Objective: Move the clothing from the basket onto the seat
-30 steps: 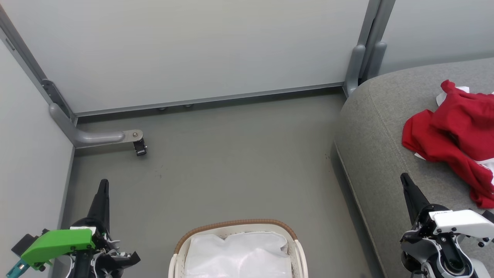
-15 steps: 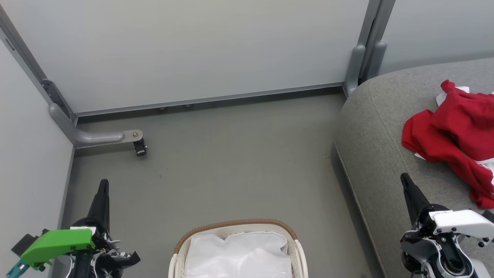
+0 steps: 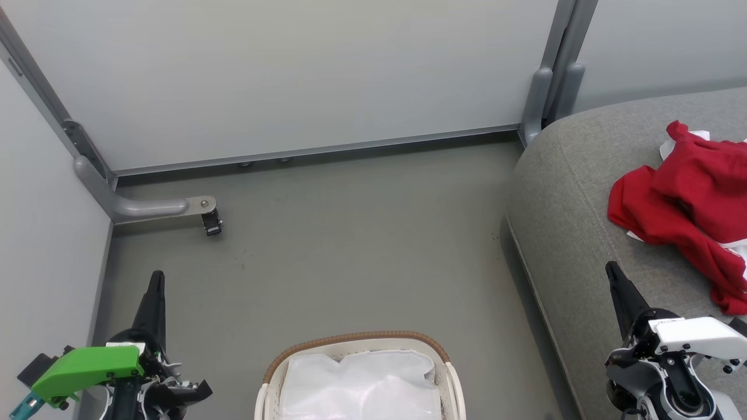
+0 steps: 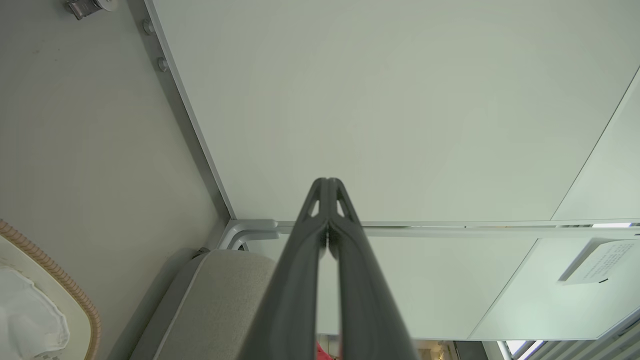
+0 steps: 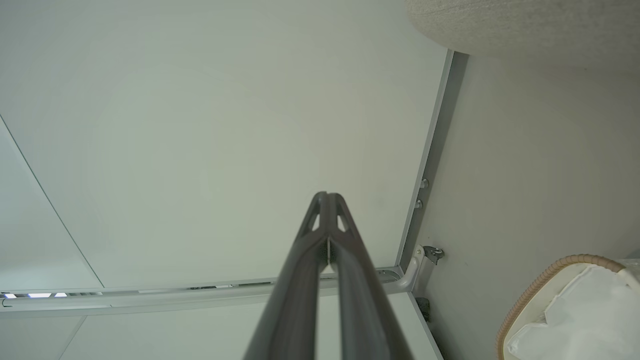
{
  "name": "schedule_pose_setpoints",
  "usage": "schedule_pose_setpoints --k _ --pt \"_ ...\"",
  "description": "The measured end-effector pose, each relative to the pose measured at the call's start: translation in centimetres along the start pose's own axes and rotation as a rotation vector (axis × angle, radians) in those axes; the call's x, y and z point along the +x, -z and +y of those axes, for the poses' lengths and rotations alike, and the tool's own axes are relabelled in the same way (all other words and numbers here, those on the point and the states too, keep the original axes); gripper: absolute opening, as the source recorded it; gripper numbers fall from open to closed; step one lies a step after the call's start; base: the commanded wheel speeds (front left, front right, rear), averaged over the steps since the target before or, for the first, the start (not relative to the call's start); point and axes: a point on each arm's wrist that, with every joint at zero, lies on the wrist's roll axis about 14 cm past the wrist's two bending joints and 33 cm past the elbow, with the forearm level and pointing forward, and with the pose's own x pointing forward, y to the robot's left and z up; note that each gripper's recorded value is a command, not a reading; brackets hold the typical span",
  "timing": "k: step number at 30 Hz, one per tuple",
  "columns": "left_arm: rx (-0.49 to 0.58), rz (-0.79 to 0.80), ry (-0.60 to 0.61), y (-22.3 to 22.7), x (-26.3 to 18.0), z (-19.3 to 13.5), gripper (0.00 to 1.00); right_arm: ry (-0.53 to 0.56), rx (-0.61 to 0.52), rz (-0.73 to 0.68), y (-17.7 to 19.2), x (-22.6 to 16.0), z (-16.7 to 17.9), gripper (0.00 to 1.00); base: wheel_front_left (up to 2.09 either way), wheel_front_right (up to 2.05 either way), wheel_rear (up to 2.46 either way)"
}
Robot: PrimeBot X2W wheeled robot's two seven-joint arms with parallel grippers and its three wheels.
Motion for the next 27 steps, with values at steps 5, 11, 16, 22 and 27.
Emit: schedule_pose_setpoints --k 5,11,16,22,27 --pt "0.000 0.000 0.000 0.00 0.00 0.00 0.00 0.000 0.000 0.000 0.00 0.00 0.00 0.00 0.00 0.00 0.00" --pt "0.000 0.000 0.000 0.00 0.00 0.00 0.00 0.000 0.000 0.000 0.00 0.00 0.00 0.00 0.00 0.00 0.00" --pt "0.000 0.000 0.000 0.00 0.00 -0.01 0.00 0.000 0.000 0.000 0.00 0.00 0.00 0.00 0.00 0.00 0.00" --pt "0.000 0.000 0.000 0.01 0.00 0.00 0.00 0.000 0.000 0.000 0.00 0.00 0.00 0.00 0.00 0.00 0.00" --pt "0.000 0.000 0.001 0.01 0.00 -0.02 0.00 0.000 0.000 0.000 0.00 0.00 0.00 0.00 0.00 0.00 0.00"
